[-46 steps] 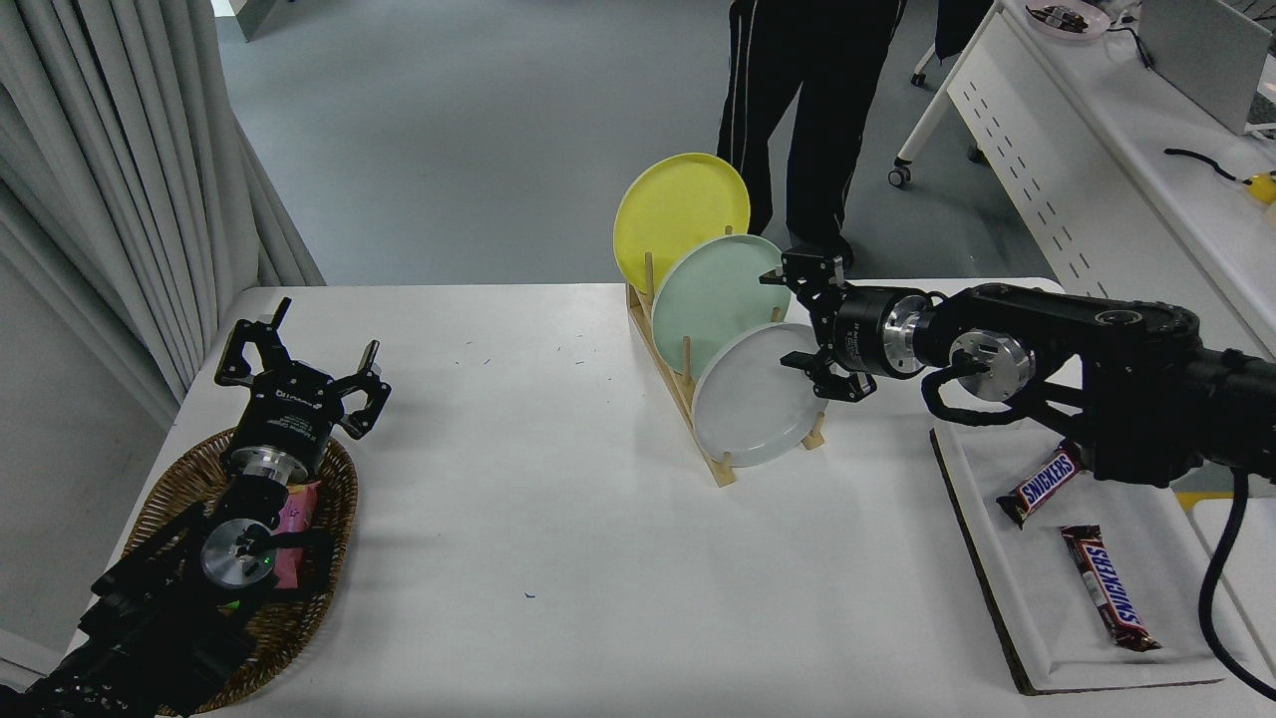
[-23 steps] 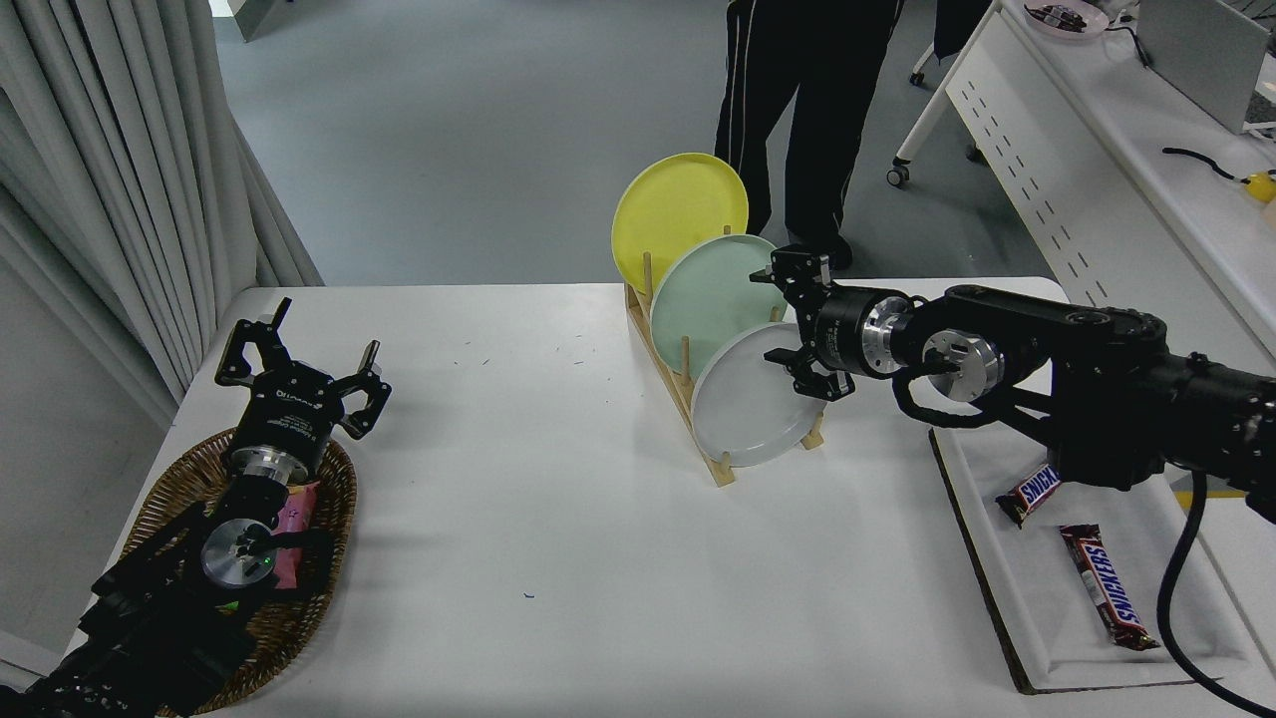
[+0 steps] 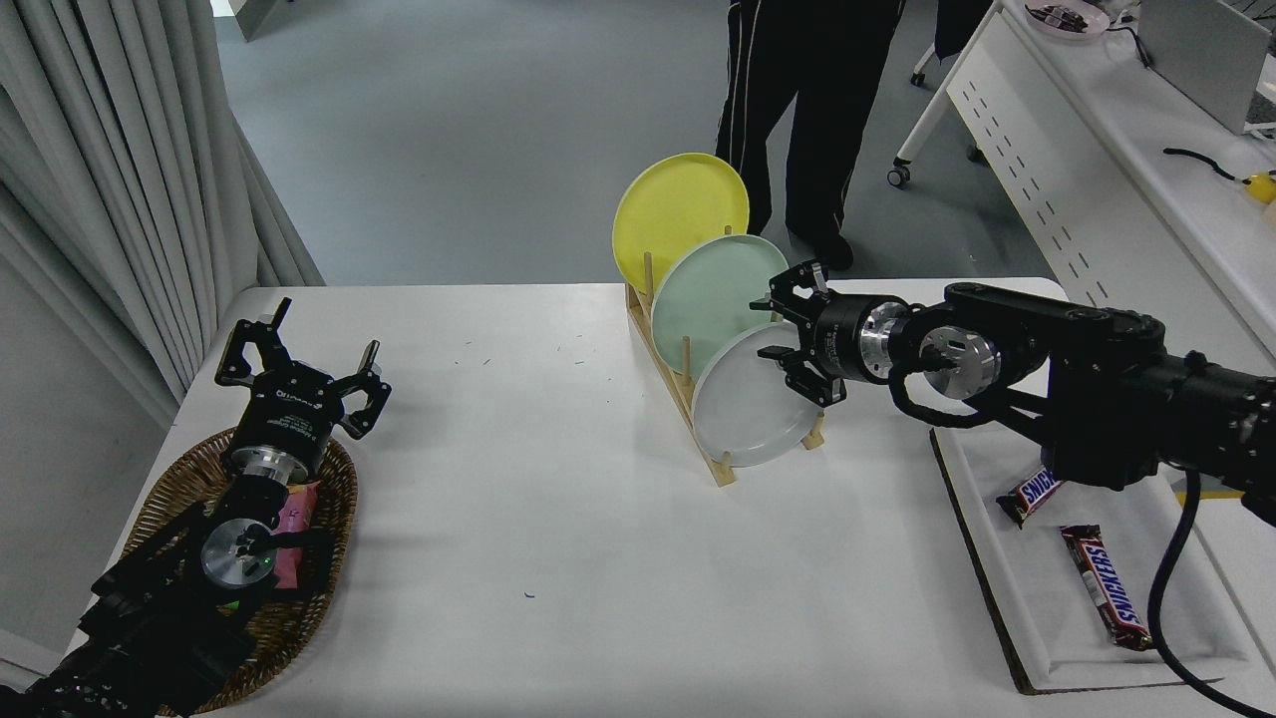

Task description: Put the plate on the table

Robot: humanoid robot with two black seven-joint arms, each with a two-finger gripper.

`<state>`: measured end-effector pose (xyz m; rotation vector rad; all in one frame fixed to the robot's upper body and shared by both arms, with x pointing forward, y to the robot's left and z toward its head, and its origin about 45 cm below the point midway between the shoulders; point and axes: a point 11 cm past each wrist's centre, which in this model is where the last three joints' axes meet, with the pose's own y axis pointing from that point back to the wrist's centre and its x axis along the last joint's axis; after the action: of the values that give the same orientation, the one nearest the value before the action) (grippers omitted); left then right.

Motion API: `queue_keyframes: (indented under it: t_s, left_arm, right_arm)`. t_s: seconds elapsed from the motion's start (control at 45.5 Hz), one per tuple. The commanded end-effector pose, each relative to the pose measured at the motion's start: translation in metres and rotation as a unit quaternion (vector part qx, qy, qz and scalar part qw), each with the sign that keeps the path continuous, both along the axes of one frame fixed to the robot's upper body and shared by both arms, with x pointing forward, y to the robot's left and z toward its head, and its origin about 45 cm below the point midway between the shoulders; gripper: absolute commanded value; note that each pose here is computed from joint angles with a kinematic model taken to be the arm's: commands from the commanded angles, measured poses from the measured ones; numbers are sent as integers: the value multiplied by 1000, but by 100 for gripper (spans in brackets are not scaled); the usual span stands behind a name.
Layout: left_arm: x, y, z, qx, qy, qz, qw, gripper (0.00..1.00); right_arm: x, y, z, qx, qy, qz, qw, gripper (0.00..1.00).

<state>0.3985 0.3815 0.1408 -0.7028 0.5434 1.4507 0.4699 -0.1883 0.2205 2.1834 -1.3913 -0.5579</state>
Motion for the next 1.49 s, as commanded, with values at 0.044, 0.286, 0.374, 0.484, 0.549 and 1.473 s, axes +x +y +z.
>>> queue_keyframes:
  t_s: [0.044, 0.286, 0.374, 0.484, 0.549, 1.473]
  left_arm:
    - [0, 0, 0, 0, 0, 0, 1000, 100]
    - [0, 0, 0, 0, 0, 0, 1000, 100]
    - [0, 0, 0, 0, 0, 0, 1000, 100]
    - [0, 0, 0, 0, 0, 0, 1000, 100]
    - [0, 0, 0, 0, 0, 0, 1000, 100]
    - [0, 0, 0, 0, 0, 0, 1000, 100]
  right_arm:
    - [0, 1, 1, 9, 2, -4, 1000, 44]
    - [-1, 0, -2, 13, 6, -8, 1000, 35]
    - [0, 1, -1, 17, 5, -9, 1000, 33]
    - [0, 2, 1, 23, 4, -10, 1000, 32]
    - [0, 3, 1, 23, 4, -10, 1000, 31]
    - [1, -3, -2, 13, 12, -29, 999, 17]
